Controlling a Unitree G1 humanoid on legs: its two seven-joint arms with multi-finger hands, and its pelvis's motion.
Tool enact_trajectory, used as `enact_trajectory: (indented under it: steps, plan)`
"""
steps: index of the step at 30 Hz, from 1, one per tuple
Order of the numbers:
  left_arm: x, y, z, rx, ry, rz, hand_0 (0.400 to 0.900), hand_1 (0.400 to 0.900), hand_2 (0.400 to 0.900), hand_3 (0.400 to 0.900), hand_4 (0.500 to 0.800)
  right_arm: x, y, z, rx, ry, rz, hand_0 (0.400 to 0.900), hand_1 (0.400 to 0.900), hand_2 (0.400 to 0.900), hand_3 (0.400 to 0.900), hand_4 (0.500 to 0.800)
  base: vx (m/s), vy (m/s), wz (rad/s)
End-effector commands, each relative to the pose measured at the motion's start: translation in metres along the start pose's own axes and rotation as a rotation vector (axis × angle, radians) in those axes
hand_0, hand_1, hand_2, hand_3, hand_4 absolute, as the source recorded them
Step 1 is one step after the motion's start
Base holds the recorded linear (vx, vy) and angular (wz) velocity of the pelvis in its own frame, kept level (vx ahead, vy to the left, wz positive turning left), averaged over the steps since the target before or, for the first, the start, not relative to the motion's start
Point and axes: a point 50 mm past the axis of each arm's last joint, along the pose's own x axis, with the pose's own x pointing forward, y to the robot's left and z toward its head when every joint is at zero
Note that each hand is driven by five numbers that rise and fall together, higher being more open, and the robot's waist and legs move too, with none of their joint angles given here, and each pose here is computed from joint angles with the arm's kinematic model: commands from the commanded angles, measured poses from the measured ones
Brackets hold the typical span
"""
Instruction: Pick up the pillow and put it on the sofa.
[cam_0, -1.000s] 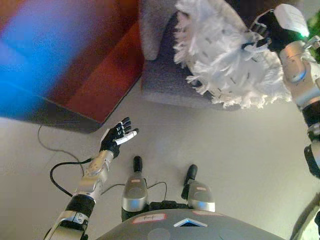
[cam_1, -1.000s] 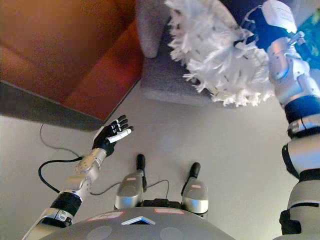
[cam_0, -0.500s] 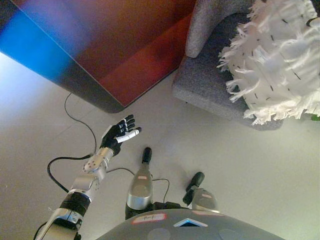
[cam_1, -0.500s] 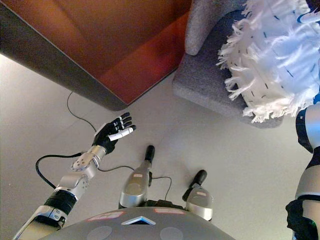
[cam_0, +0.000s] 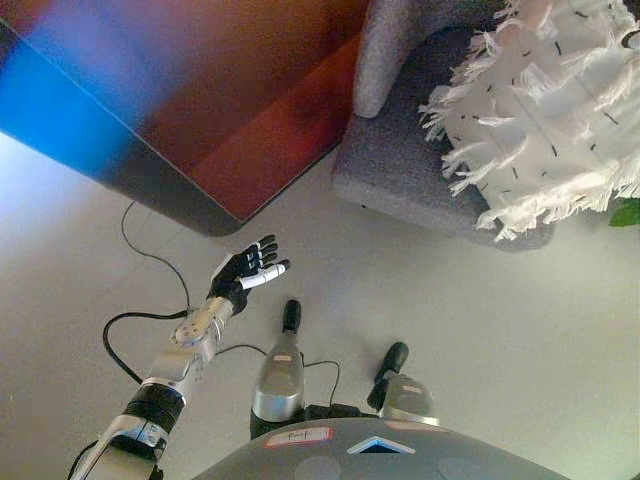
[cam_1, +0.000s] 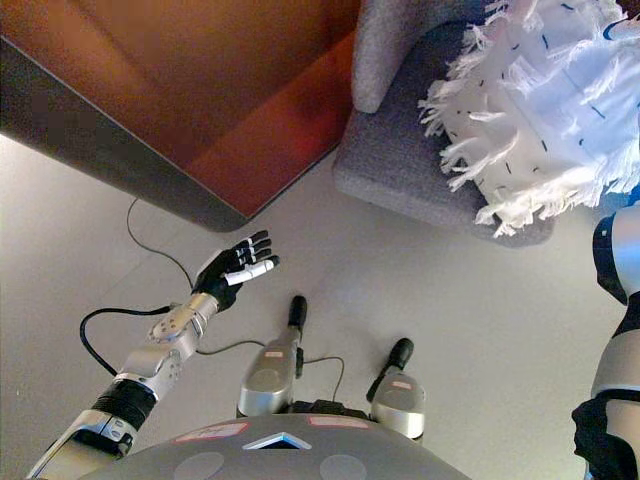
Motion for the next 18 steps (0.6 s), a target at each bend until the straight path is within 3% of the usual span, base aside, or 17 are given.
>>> enact_trajectory:
  steps: [1,9,13,18]
  plan:
    - [0.002,-0.008,0.029,0.06,-0.128,-0.074,0.9,0.9,0.9,0.9,0.8,0.006,-0.069,0.018,-0.03,-0.063,-0.243,0.9,0.9,0.9,0.9,0.8,0.003,-0.011,-0.05]
    - [0.001,-0.006,0.022,0.055,-0.102,-0.065,0.9,0.9,0.9,0.9,0.8,0.005,-0.067,0.012,0.066,-0.073,-0.255,0.9,0.9,0.9,0.9,0.8,0.005,-0.009,-0.07]
    - [0.002,-0.001,0.017,0.04,-0.087,-0.015,0.9,0.9,0.9,0.9,0.8,-0.002,-0.057,0.055,0.231,-0.267,-0.244,0.9,0.9,0.9,0.9,0.8,-0.003,0.005,-0.16]
    - [-0.002,0.007,0.01,-0.001,-0.08,0.066,0.9,0.9,0.9,0.9,0.8,-0.033,-0.033,0.089,0.444,-0.53,-0.173,0.9,0.9,0.9,0.9,0.8,-0.012,0.023,-0.34]
